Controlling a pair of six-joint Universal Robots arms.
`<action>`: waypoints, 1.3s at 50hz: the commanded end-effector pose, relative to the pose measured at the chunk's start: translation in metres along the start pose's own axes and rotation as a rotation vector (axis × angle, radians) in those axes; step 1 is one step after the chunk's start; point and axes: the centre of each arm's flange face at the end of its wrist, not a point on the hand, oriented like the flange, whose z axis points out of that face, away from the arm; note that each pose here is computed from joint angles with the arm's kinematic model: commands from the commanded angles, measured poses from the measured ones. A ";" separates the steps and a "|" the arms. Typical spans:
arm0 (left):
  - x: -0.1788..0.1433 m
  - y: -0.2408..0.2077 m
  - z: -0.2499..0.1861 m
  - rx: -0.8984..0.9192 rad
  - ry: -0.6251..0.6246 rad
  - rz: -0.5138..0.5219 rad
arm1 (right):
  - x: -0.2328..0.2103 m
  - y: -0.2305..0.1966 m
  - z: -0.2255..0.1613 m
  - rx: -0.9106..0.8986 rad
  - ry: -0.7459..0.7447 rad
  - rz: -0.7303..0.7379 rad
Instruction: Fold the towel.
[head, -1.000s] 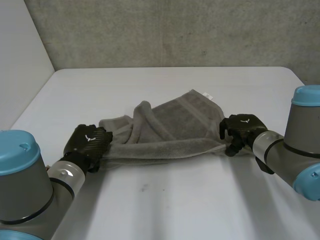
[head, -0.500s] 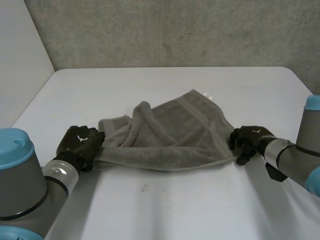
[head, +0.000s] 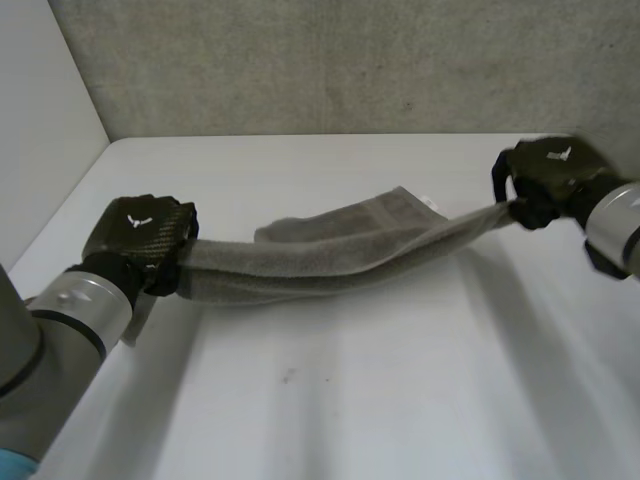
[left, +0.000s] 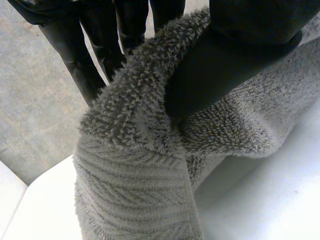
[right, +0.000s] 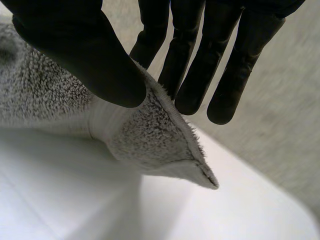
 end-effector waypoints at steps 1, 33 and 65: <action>-0.005 -0.018 -0.019 -0.138 0.033 -0.065 | 0.005 -0.032 -0.033 -0.051 0.058 -0.251; -0.038 -0.146 0.111 0.312 -0.089 0.013 | 0.016 -0.139 0.045 0.587 0.322 -0.105; 0.008 0.054 0.078 -0.164 0.035 0.126 | -0.052 0.079 0.035 -0.208 0.001 -0.103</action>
